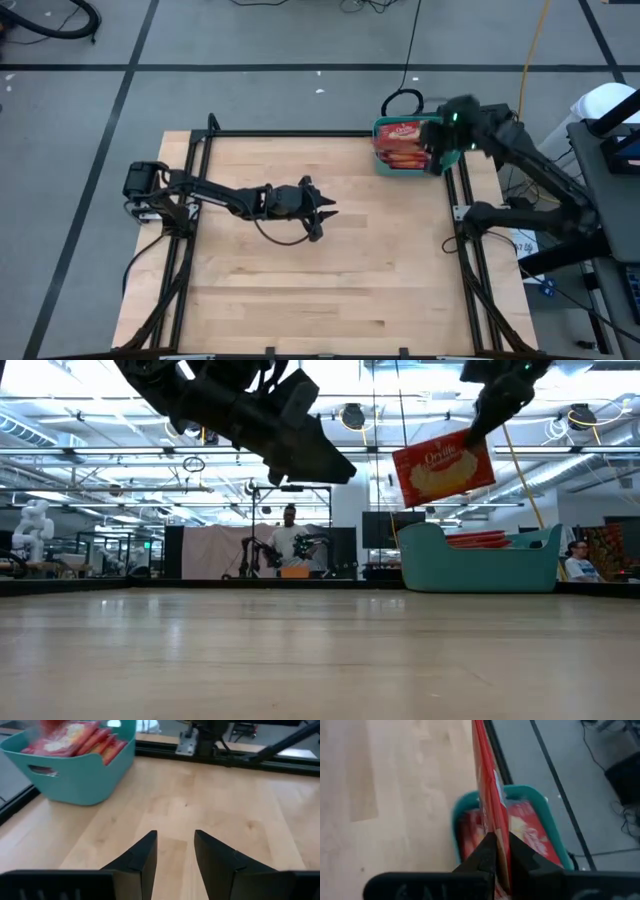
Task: Sort popcorn bags into baskets
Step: Put the red popcorn bag into the blue bin
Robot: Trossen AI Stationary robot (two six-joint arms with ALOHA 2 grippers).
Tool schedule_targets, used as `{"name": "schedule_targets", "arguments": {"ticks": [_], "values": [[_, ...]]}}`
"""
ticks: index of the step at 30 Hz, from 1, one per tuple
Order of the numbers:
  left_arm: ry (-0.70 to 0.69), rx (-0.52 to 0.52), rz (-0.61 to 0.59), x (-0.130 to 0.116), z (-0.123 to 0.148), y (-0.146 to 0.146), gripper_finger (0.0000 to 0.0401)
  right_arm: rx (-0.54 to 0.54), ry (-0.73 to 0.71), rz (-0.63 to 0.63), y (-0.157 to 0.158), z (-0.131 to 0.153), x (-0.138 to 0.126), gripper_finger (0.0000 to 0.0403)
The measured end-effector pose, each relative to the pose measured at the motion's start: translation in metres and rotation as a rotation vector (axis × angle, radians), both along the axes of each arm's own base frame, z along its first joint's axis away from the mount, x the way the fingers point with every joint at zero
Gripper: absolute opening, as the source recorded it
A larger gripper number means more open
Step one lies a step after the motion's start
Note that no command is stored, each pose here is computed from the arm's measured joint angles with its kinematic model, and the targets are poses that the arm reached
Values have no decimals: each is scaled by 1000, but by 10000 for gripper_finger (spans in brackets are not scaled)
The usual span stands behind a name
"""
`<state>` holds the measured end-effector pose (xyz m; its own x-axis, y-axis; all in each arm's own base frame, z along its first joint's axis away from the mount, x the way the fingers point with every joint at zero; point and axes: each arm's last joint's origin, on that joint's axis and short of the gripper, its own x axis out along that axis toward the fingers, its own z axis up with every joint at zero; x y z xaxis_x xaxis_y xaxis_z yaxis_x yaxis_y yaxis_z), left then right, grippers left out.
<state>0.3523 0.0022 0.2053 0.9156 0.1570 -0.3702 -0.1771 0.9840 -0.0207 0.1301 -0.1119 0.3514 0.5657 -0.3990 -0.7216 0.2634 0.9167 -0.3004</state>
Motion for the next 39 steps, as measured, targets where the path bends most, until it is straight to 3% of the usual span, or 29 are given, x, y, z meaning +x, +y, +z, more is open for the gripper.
{"name": "schedule_targets", "arguments": {"ticks": [7,13,18,31,39], "values": [[8,13,-26,0,-1,-3,131,113,-24,-100,-59,-3,-21,7],[7,-3,-49,0,0,-3,131,210,-22,-209,-85,-17,-32,8],[2,-46,-77,0,0,-8,131,336,-27,-223,-93,-28,-40,8],[5,-10,-130,0,0,-20,131,395,-71,-258,-96,-29,-47,8],[-32,25,-143,1,3,-20,131,543,-94,-330,-115,-49,-42,13]]}}
